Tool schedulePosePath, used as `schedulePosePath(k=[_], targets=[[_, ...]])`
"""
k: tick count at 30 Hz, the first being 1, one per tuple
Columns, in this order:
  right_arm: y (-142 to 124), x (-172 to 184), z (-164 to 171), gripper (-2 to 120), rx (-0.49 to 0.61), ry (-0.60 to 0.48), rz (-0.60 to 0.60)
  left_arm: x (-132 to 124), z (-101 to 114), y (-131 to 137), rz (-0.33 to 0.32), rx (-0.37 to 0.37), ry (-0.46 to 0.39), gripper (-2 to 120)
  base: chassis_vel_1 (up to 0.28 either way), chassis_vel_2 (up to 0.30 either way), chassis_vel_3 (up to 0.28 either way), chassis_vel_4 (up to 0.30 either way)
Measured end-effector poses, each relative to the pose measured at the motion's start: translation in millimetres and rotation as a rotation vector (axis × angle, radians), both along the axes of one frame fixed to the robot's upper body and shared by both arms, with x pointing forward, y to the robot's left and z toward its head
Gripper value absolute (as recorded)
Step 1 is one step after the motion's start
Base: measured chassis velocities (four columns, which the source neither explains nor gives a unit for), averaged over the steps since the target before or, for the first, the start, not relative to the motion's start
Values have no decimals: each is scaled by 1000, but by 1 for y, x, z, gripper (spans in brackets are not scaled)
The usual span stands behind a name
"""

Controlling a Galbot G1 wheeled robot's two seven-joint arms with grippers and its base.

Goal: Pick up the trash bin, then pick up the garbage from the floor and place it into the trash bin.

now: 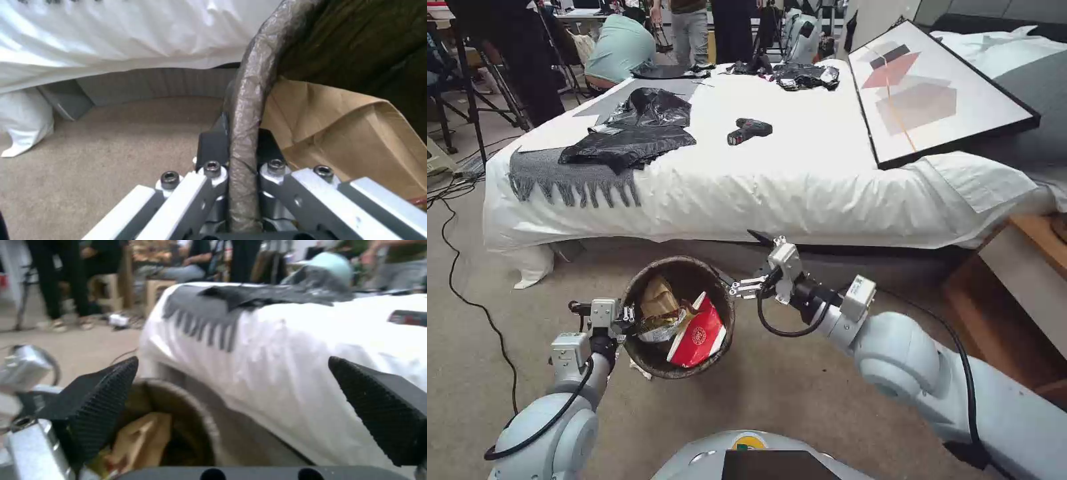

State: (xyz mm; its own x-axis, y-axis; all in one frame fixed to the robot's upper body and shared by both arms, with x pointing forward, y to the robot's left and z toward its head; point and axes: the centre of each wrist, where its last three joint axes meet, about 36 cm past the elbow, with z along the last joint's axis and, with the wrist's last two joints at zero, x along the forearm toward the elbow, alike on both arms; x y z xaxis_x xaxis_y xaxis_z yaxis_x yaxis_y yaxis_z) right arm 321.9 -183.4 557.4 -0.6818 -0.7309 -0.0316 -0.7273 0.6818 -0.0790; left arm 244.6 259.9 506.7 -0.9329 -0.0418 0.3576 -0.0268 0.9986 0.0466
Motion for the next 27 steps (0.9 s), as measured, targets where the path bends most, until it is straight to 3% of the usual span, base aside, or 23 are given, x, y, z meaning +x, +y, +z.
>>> schedulePosePath(k=[7,20,27], targets=[[-13,-1,-10,100,5,-59,-130,0,3,2,2,5,-8,0,0,0,0,0],[-63,-29,-49,100,-34,-137,-394,-1,3,2,5,-2,-9,0,0,0,0,0],[-79,-51,-72,100,-31,-133,-513,-1,3,3,4,0,-8,0,0,0,0,0]])
